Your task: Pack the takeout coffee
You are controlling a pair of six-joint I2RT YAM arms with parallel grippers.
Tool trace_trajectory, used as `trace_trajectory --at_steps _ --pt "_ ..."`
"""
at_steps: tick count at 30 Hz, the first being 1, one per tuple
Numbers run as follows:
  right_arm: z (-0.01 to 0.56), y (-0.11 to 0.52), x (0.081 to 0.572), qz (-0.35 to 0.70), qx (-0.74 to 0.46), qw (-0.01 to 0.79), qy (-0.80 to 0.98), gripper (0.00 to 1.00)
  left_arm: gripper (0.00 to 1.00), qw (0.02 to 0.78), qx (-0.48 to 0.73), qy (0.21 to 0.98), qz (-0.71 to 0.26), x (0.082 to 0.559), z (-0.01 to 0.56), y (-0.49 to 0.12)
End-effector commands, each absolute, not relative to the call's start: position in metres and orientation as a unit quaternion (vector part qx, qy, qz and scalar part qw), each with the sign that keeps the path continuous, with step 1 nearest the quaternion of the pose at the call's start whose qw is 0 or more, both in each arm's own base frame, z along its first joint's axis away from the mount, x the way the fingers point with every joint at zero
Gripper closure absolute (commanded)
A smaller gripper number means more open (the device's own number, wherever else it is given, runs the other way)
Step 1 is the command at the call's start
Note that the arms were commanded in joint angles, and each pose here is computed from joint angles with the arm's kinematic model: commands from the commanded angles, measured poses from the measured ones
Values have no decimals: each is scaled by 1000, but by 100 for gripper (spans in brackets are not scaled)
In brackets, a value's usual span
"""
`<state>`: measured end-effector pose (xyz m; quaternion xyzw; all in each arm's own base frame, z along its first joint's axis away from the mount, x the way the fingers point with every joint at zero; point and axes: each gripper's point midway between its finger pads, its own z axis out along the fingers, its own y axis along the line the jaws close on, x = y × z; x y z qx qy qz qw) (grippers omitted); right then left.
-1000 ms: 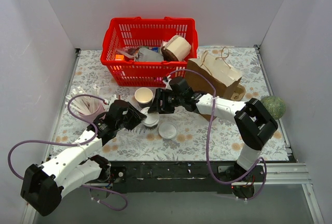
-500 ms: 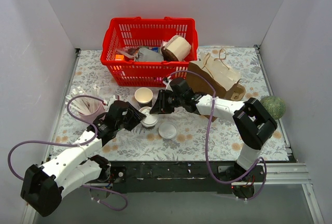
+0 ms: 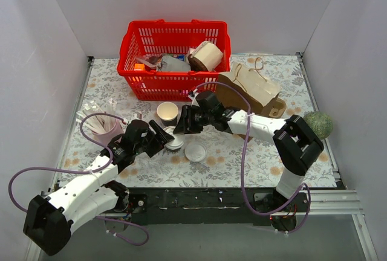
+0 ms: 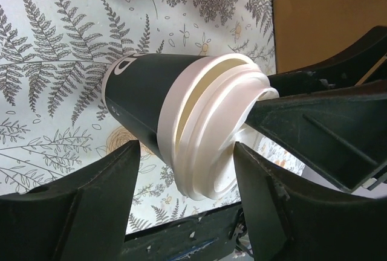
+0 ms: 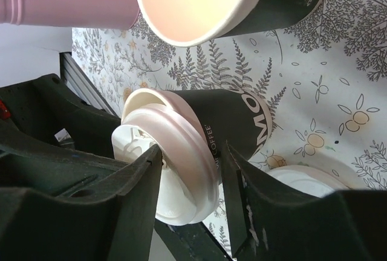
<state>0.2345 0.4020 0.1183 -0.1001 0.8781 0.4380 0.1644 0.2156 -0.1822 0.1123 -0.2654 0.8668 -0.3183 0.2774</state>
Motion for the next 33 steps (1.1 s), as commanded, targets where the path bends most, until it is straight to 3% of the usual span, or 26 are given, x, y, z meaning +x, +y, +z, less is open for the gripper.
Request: trace_trajectory --at_steps 1,4,8,14,23,28,33 --pt "127 403 238 411 -123 177 886 49 36 264 -245 880 -310 205 107 -181" --pt "122 403 239 399 -126 173 891 49 33 266 -242 880 -311 205 109 -181" --pt "122 406 241 386 -127 178 896 48 10 294 -234 871 -318 210 123 -179" --pt "122 414 239 379 -138 180 897 48 2 324 -241 863 -303 218 135 -167" --pt "126 416 239 368 -146 193 898 47 2 375 -263 848 -268 236 158 -143" --pt "128 417 239 366 -149 196 897 46 3 383 -218 849 -291 247 160 -151" --pt "130 418 239 368 -152 196 896 47 19 340 -178 868 -316 244 148 -161"
